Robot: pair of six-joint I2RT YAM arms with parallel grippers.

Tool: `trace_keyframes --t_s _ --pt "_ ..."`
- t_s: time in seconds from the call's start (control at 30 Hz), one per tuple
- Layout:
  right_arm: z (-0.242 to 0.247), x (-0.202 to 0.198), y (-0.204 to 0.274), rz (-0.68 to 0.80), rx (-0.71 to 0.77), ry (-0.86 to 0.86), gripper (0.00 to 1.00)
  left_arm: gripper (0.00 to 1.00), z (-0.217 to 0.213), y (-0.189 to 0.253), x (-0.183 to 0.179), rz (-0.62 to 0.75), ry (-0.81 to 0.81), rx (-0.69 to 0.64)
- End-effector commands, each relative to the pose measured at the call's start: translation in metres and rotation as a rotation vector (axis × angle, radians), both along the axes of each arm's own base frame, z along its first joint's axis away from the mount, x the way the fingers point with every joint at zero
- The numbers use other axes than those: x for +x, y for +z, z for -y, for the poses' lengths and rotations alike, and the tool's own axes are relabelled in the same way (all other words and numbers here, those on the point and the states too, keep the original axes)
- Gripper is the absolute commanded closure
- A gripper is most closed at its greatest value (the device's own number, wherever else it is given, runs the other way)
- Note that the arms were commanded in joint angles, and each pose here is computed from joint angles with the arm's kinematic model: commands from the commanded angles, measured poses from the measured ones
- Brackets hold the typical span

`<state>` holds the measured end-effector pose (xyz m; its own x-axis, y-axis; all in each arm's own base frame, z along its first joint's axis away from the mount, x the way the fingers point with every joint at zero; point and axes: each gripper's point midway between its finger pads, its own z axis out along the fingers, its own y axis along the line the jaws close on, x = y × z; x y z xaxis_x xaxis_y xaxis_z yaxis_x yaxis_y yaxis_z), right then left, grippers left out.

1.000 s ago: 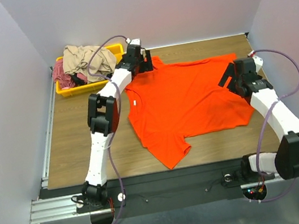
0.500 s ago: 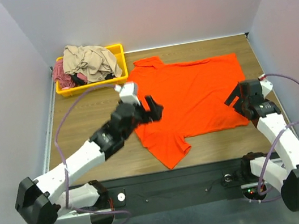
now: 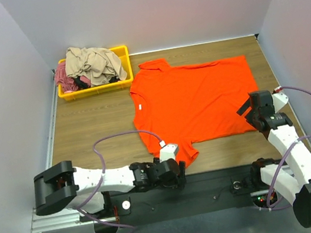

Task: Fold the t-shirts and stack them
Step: Grap the side of the flattened tshirt closest away from the robot with both arms

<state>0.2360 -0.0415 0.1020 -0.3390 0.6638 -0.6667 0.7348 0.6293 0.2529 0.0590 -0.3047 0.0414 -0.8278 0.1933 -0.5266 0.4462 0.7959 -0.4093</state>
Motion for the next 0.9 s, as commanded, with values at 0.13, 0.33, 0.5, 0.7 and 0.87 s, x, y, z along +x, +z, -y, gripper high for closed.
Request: trace_keyframes --t_s 0.13,0.33,0.5,0.7,0.87 --pt "0.014 -0.002 -0.001 0.013 -0.028 -0.1 0.0 0.17 0.014 -0.001 0.02 0.037 0.13 0.071" --pt "0.015 0.0 0.002 0.015 -0.034 -0.1 0.0 0.19 0.012 0.001 0.045 0.081 0.215 0.14" --pt "0.017 -0.001 0.001 0.009 -0.045 -0.102 0.0 0.22 -0.002 0.006 0.052 0.075 0.243 0.181" --pt "0.02 -0.002 -0.003 -0.007 -0.056 -0.121 0.0 0.28 -0.002 -0.016 0.049 0.047 0.182 0.261" --pt "0.024 -0.001 -0.002 -0.001 -0.065 -0.156 0.0 0.41 0.009 -0.034 0.045 0.021 0.124 0.284"
